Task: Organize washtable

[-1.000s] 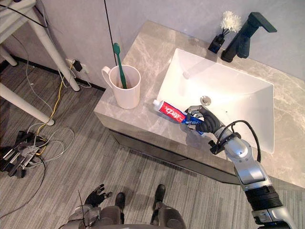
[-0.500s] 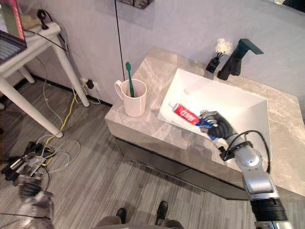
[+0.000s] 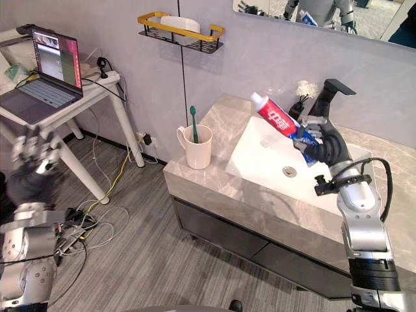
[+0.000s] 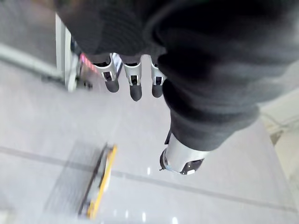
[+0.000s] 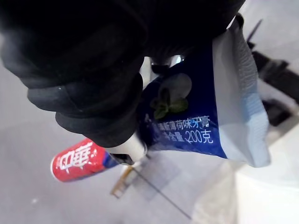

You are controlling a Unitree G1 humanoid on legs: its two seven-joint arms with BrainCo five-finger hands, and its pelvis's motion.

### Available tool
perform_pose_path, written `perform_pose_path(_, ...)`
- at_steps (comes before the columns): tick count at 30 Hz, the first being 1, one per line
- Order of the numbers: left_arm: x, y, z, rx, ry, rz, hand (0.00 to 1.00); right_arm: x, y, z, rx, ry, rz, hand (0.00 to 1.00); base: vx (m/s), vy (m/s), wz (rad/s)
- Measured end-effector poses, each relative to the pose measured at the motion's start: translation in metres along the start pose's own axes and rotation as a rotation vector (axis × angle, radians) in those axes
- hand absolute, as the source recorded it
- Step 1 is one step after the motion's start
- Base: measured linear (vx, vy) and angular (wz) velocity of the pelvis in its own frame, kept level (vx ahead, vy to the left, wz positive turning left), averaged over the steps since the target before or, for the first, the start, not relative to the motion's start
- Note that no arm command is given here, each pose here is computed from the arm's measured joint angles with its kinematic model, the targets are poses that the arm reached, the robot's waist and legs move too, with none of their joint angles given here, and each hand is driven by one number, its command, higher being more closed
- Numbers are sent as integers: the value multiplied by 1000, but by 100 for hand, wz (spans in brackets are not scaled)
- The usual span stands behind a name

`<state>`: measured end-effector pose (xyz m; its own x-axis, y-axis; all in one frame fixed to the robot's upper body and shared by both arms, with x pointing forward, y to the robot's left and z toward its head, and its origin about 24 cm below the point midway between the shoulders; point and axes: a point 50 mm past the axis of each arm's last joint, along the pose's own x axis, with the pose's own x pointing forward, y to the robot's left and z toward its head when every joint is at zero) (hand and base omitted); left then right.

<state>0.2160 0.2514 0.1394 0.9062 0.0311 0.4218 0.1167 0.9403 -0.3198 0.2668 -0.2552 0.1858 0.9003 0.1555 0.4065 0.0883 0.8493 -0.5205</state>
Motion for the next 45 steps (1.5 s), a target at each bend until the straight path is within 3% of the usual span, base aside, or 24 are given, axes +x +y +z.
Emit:
perform_pose_path(2, 8, -30, -10, -113, 71, -182, 0, 8, 19, 23, 23, -122, 63, 100, -10, -4, 8)
perform_pose_path(5, 13, -64, -23, -230, 150, -343, 0, 10, 46, 47, 89, -251, 141, 100, -14, -5, 8)
perform_pose_path(13, 20, -111, -38, -355, 227, -533, 0, -2, 106, 86, 308, -434, 323, 100, -43, 1, 2)
perform_pose_path(19, 27, -126, -35, -372, 207, -594, 0, -4, 114, 89, 330, -444, 361, 100, -17, 8, -10)
perform_pose_path(45, 26, -136, -31, -380, 209, -626, 0, -10, 120, 84, 384, -409, 329, 100, 1, 3, -2)
